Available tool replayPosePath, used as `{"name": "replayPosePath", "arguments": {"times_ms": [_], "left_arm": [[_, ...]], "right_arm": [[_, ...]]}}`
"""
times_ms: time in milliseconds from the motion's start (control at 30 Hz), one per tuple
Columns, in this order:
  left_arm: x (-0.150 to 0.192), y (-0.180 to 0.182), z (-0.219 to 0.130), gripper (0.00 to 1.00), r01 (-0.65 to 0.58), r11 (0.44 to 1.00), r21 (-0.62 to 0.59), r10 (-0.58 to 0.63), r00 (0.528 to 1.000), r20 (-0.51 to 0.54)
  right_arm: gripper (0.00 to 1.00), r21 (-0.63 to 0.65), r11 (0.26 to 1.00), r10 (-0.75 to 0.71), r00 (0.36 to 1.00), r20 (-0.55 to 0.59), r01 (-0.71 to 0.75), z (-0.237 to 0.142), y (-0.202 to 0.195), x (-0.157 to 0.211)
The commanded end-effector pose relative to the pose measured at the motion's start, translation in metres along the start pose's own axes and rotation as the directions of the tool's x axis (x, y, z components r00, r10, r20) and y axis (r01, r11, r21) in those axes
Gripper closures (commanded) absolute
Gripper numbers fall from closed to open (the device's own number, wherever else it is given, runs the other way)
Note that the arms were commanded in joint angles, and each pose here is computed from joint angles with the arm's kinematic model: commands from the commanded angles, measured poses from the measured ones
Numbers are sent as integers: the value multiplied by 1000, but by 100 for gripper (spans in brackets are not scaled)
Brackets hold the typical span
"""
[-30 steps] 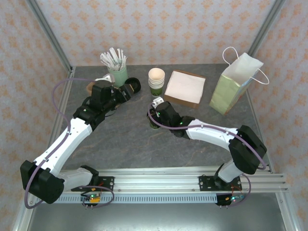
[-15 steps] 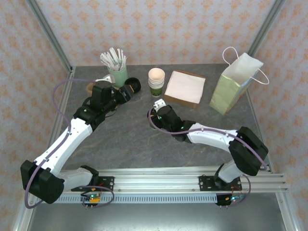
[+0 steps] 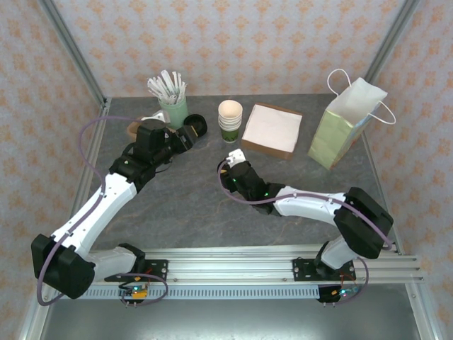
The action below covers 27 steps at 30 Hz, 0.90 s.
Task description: Pack the takeout coffee
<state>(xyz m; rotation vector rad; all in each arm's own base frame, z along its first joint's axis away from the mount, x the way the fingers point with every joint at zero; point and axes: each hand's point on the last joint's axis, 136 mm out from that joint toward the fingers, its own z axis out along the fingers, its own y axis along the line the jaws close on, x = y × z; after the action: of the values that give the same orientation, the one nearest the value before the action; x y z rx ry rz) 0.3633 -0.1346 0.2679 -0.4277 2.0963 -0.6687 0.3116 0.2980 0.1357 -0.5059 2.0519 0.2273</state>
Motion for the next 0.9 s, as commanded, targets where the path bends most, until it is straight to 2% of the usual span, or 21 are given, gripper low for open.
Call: {"name": "replayPosePath", "arguments": {"times_ms": [0, 467, 700, 867], "left_arm": [[-5, 0, 3, 38, 8, 1000, 1, -8, 1000, 8], [-1, 4, 8, 38, -2, 1000, -13, 1, 1000, -9], [-3, 8, 3, 38, -22, 999, -33, 22, 1000, 5], [-6, 10, -3, 38, -38, 998, -45, 39, 999, 19]], "right_arm": [[45, 71, 986, -112, 923, -367, 148, 0, -26, 119], [46, 138, 951, -177, 853, -491, 276, 4, -32, 140], [46, 144, 964, -144, 894, -425, 223, -4, -26, 96], [41, 142, 974, -115, 923, -367, 178, -7, -18, 60]]}}
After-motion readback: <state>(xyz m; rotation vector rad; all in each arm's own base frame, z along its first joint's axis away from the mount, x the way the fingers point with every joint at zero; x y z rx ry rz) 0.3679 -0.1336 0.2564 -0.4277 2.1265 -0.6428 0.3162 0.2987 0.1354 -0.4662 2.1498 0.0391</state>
